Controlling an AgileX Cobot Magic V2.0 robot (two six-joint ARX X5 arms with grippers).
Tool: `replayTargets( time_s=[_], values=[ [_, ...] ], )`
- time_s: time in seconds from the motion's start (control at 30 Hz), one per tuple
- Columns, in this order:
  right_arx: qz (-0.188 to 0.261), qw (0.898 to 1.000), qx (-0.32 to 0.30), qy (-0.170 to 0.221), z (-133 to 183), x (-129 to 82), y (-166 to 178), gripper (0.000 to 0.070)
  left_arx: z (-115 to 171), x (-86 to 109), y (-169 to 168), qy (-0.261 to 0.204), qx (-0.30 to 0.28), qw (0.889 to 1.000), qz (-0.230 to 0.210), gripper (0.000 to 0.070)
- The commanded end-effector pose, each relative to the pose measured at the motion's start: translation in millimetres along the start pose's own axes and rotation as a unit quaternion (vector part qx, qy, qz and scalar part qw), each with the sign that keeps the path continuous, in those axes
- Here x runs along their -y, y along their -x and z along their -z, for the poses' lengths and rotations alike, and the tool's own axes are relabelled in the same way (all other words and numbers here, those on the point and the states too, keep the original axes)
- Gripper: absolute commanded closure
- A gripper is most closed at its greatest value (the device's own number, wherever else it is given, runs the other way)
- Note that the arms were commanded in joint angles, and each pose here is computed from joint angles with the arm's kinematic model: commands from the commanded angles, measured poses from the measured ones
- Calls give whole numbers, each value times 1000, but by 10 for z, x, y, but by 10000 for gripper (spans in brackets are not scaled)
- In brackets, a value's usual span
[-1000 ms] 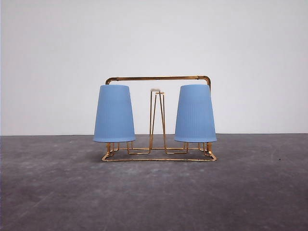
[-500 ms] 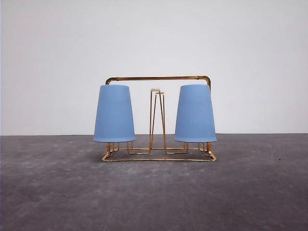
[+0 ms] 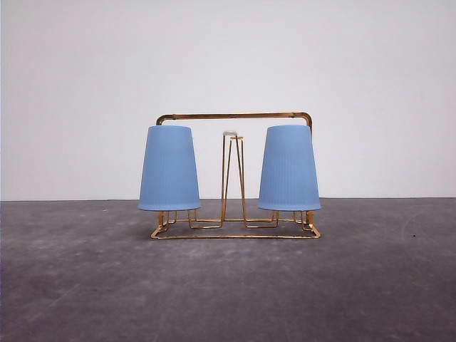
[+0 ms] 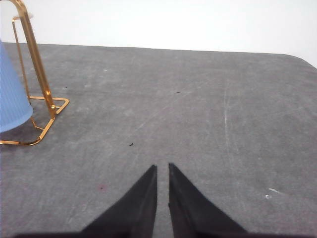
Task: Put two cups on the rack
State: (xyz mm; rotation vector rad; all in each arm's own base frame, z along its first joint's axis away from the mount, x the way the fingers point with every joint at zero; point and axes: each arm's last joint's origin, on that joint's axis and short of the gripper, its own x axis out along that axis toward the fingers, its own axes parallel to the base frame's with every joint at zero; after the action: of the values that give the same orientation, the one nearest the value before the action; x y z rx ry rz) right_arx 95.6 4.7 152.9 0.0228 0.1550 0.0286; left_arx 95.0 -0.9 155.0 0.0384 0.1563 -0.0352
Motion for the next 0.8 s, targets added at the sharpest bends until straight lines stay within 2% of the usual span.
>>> replayTargets(
  time_s=[0.0,0.77],
  values=[
    [1,1000,3,2,5,1,-5,658,53,0,-14,-4,-10,1000,0,700],
    [1,1000,3,2,5,1,-5,658,53,0,-14,-4,-10,1000,0,700]
  ],
)
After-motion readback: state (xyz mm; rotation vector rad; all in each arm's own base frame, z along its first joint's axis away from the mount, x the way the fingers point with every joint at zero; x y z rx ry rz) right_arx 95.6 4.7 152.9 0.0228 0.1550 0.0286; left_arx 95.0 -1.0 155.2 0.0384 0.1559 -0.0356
